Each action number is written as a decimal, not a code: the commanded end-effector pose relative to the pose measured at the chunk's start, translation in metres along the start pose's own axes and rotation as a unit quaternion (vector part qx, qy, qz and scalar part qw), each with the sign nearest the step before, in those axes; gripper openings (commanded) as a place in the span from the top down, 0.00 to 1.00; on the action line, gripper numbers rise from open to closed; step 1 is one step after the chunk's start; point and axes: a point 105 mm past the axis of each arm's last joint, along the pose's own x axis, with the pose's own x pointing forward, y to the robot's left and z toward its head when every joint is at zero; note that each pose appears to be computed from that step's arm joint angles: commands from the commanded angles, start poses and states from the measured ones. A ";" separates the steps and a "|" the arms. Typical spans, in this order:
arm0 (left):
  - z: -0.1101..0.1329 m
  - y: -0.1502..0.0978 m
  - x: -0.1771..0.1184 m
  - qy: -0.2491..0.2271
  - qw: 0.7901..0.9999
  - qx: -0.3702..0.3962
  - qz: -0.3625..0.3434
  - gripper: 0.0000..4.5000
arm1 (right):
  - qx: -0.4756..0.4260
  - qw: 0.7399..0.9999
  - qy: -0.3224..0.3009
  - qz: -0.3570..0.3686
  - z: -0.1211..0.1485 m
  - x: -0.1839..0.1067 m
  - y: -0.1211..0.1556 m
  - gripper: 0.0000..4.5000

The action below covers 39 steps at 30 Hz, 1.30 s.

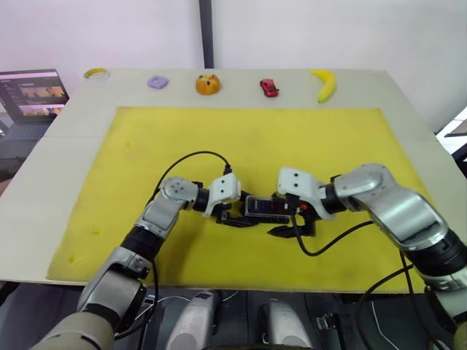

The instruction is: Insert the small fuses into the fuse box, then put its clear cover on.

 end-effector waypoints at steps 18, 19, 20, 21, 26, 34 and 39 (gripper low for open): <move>0.012 0.005 -0.005 -0.009 1.000 0.024 0.007 0.43 | 0.011 0.951 -0.303 -0.058 0.021 -0.014 -0.010 0.53; 0.012 0.005 -0.005 -0.009 1.000 0.024 0.007 0.43 | 0.010 0.952 -0.301 -0.054 0.019 -0.012 -0.009 0.63; 0.012 0.005 -0.005 -0.009 1.000 0.024 0.006 0.43 | 0.008 0.953 -0.299 -0.049 0.018 -0.010 -0.007 0.74; 0.012 0.005 -0.005 -0.008 1.000 0.024 0.006 0.43 | 0.007 0.954 -0.296 -0.046 0.016 -0.008 -0.006 0.86; 0.011 0.003 -0.005 -0.004 1.000 0.023 -0.001 0.43 | 0.005 0.958 -0.281 -0.045 0.009 -0.001 -0.008 0.99; 0.012 0.000 -0.004 -0.003 1.000 0.020 -0.008 0.43 | -0.001 0.967 -0.254 -0.033 0.002 0.009 -0.007 0.99; 0.012 -0.002 -0.004 0.001 0.999 0.031 -0.013 0.43 | 0.030 0.981 -0.187 -0.040 -0.018 0.023 -0.014 0.99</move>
